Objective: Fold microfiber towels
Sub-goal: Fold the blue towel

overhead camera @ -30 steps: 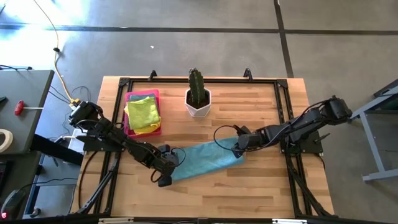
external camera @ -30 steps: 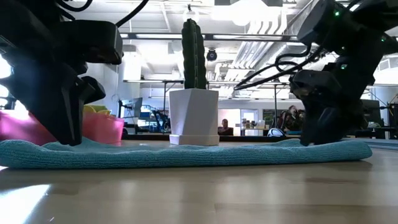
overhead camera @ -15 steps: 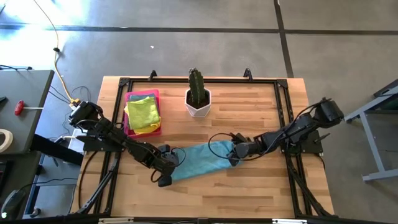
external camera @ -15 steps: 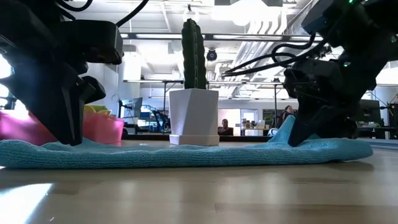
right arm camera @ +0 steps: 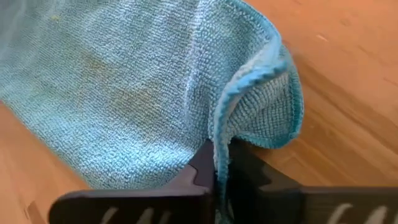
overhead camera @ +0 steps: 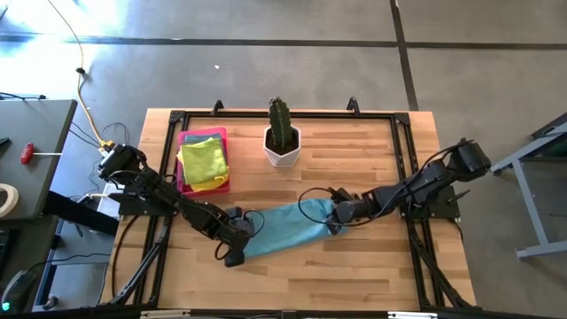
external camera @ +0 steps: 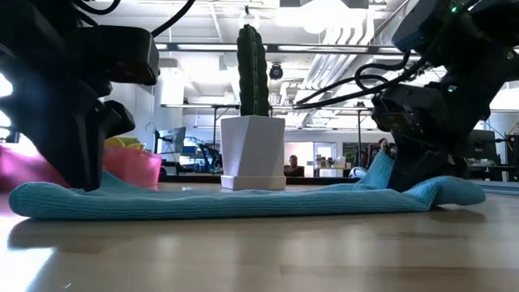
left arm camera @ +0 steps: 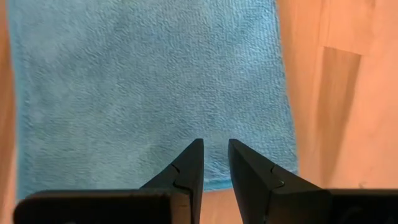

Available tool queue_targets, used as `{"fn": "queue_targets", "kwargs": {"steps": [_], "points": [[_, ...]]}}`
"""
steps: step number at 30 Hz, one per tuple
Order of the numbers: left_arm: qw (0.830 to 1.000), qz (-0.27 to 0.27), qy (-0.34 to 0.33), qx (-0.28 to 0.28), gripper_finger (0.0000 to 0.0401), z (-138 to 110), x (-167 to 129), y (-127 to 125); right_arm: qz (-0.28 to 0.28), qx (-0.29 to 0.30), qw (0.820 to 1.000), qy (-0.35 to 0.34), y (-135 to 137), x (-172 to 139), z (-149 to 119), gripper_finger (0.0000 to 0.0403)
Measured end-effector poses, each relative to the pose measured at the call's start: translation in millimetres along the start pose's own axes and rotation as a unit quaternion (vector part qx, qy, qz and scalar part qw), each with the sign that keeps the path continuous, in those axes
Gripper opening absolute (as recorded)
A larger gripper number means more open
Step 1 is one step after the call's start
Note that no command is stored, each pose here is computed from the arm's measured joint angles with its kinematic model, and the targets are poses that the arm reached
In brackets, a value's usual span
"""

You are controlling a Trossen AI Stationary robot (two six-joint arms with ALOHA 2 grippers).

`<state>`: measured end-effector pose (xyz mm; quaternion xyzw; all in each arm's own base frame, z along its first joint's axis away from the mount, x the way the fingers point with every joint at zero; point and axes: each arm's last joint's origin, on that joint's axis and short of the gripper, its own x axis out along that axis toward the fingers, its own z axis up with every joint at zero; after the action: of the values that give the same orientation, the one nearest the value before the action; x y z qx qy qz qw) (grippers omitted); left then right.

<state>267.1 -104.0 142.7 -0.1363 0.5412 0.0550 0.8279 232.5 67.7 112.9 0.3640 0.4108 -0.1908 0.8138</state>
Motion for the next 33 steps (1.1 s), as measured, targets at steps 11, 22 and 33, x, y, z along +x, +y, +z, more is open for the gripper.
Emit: {"fn": "queue_targets", "kwargs": {"steps": [11,22,33], "points": [[0.999,-0.03,0.019,-0.017,0.0064,-4,-1,-6,-0.06,-0.005,0.989,0.135,7,-33,14,0.0002],[0.999,-0.037,0.022,-0.009,0.0064,-10,-2,-14,-0.215,0.023,0.958,0.191,45,-100,49,0.0001],[0.997,-0.046,0.027,0.053,0.0064,-15,-3,-20,-0.218,0.075,0.953,0.199,86,-72,67,0.0001]]}}
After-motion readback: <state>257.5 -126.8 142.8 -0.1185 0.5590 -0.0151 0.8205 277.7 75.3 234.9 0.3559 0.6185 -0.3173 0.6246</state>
